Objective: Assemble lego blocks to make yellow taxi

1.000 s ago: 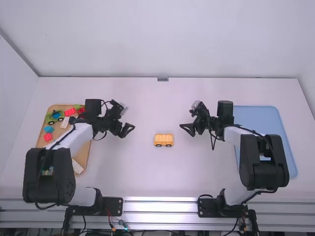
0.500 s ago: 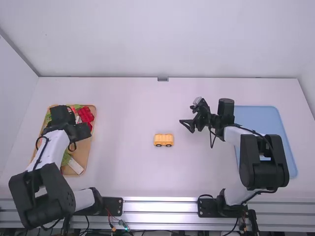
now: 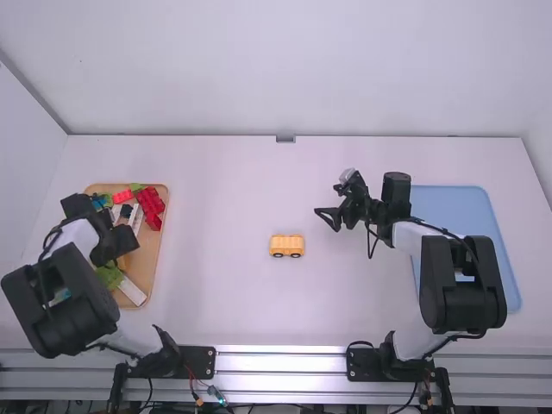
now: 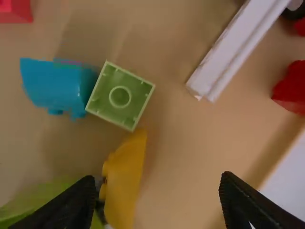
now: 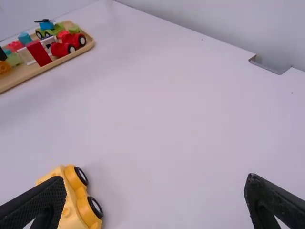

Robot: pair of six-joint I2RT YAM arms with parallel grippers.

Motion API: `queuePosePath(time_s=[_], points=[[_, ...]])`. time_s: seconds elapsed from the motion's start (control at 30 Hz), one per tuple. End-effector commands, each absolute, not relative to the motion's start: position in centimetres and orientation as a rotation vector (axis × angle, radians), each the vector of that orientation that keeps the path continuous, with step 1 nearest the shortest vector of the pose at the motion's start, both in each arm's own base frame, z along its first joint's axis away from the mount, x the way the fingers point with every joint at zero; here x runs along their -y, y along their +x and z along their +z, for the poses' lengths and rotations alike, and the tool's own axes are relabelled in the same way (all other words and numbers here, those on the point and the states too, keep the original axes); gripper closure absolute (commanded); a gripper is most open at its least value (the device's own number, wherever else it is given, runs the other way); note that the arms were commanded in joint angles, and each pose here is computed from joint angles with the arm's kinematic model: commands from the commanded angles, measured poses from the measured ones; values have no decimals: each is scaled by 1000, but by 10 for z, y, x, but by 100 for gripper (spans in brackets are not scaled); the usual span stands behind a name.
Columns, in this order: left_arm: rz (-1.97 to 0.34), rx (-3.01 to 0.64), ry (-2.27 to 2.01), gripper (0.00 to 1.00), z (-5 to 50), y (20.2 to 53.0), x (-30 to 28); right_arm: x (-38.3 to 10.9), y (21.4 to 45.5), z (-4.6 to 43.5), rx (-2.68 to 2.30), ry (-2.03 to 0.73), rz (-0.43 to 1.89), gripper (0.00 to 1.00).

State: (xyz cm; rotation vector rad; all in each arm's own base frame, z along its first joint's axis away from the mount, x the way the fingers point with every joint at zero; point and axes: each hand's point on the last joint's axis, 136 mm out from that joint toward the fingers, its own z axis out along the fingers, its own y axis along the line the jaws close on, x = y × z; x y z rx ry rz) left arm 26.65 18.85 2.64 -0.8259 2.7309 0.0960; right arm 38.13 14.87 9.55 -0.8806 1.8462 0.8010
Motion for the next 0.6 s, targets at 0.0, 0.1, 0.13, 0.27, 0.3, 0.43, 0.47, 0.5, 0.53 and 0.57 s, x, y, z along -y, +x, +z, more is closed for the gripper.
queuePosePath(time_s=[0.0, 0.1, 0.13, 0.27, 0.3, 0.43, 0.47, 0.5, 0.53, 0.57], points=[[84, -2767, -801, 33, 19, 270, -189, -150, 380, 102, -1835, -876, 802, 1], [113, -2805, -827, 35, 10, 266, -193, -148, 382, 101, -1846, -861, 792, 1], [144, -2819, -858, 35, 7, 261, -196, -147, 383, 101, -1850, -859, 785, 1], [149, -2850, -869, 36, 2, 253, -193, -147, 383, 101, -1850, -858, 784, 1], [147, -2856, -871, 38, 1, 252, -192, -147, 383, 101, -1849, -859, 783, 1], [139, -2871, -873, 38, -3, 247, -188, -147, 384, 101, -1847, -859, 782, 1], [140, -2873, -873, 38, -5, 246, -188, -147, 384, 101, -1848, -858, 782, 1], [144, -2873, -874, 38, -6, 245, -188, -147, 383, 101, -1847, -859, 783, 1], [143, -2871, -875, 38, -7, 244, -187, -147, 384, 101, -1848, -859, 782, 1], [138, -2873, -875, 37, -9, 243, -186, -147, 384, 101, -1848, -859, 782, 1]])
